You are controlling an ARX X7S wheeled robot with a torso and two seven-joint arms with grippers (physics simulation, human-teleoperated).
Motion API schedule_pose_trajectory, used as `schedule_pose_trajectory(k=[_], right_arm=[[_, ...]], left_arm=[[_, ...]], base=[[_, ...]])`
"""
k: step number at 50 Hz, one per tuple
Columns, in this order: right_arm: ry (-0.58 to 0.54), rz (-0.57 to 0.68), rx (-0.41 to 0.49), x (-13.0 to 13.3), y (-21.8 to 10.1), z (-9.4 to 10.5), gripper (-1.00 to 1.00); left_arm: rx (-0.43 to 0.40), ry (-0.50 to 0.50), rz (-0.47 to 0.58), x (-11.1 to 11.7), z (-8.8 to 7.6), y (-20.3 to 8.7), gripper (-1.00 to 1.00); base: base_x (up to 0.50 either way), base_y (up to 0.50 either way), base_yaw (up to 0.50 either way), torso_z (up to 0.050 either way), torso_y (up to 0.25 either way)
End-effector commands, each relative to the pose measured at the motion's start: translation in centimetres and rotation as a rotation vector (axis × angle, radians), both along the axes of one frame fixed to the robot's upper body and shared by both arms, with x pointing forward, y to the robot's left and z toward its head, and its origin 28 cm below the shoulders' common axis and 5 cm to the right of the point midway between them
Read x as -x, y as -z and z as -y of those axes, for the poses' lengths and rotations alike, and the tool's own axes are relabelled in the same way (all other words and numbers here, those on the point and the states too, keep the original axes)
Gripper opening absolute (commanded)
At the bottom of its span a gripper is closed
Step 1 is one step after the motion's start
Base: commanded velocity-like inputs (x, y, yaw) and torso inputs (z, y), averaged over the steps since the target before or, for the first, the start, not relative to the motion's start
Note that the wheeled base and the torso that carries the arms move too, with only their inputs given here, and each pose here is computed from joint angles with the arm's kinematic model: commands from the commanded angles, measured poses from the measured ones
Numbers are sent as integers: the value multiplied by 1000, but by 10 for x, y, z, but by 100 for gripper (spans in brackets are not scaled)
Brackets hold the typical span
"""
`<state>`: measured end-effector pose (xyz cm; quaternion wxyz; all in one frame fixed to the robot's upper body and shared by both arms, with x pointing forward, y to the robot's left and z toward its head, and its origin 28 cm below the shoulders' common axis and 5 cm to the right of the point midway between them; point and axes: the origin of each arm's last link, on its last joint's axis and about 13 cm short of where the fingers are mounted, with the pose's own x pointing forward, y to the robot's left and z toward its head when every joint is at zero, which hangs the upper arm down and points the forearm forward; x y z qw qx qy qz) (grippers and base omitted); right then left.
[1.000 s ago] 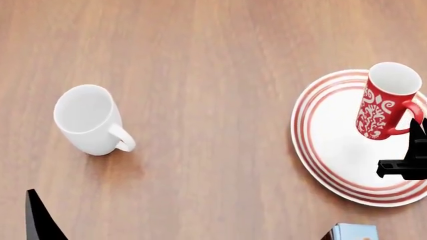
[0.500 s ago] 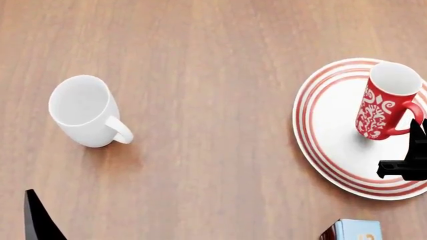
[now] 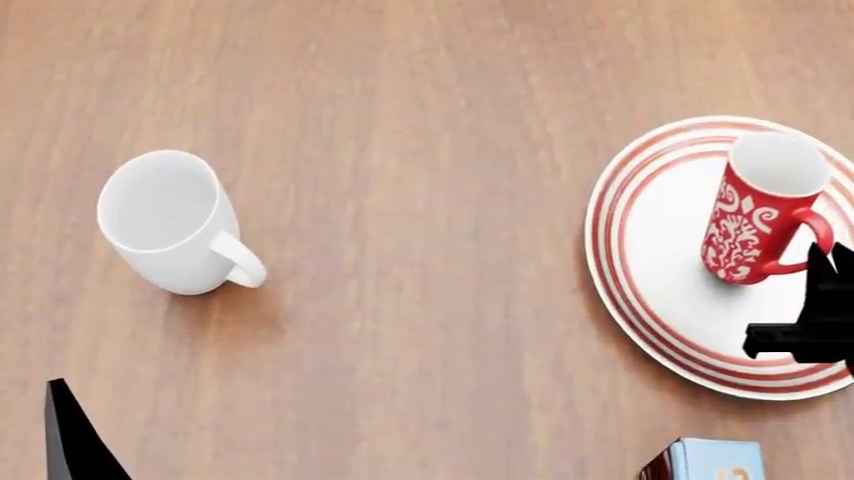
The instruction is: Pick up the red mug and put it on the plate
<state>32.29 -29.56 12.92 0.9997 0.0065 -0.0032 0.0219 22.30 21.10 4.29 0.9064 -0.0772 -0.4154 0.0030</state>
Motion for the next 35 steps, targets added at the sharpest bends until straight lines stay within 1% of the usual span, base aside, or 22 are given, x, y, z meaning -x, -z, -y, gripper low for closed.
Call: schedule_pose_trajectory(k=[1,26,35], right_arm=[[-4,5,3,-4,2,-1,-100],[-5,-5,2,-5,7,0,-100],[-21,-20,9,-4,10,-1,-100]], left_arm=[[2,3,2,0,0,0,100],[5,5,3,0,0,0,100],[5,5,5,0,-1,-1,100]], base=[[0,0,0,0,0],[0,0,0,0,0],[0,0,0,0,0]])
